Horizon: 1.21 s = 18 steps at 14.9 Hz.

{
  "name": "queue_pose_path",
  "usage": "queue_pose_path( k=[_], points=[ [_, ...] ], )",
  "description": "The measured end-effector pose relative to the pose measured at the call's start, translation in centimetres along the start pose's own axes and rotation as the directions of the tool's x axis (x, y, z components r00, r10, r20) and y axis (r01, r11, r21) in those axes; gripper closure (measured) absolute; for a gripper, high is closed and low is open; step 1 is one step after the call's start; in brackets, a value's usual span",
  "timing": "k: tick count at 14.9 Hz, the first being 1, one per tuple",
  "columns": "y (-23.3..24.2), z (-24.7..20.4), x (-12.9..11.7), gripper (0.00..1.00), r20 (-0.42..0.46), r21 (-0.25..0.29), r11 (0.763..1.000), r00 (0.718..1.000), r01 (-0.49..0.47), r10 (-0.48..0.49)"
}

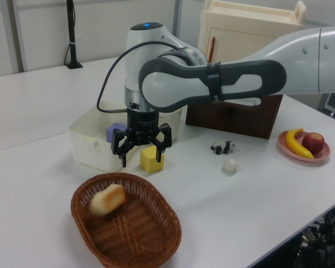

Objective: Put the bread in the basket

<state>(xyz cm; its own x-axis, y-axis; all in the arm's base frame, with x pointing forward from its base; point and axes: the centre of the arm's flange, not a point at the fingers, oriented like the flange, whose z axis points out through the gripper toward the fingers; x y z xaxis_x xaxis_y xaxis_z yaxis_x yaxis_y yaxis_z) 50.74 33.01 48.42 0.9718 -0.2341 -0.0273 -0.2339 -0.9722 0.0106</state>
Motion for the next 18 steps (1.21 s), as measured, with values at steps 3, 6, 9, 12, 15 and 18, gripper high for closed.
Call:
queue_pose_path(
  k=[3, 6, 9, 12, 15, 18],
  points=[
    [1.5, -0.7, 0.5, 0.00, 0.031, -0.026, 0.996, 0.996, 0.082, -0.081],
    [6.4, -2.7, 3.2, 0.00, 0.077, -0.040, 0.981, 0.980, 0.188, -0.184],
    [15.4, -5.7, 7.8, 0.00, 0.105, -0.015, 0.963, 0.958, 0.269, -0.266],
    [24.4, -8.4, 11.2, 0.00, 0.102, 0.012, 0.959, 0.953, 0.284, -0.284],
    [28.0, -9.2, 12.5, 0.00, 0.084, 0.010, 0.968, 0.964, 0.252, -0.252],
    [29.4, -9.2, 13.2, 0.00, 0.083, 0.009, 0.974, 0.971, 0.225, -0.225]
  ],
)
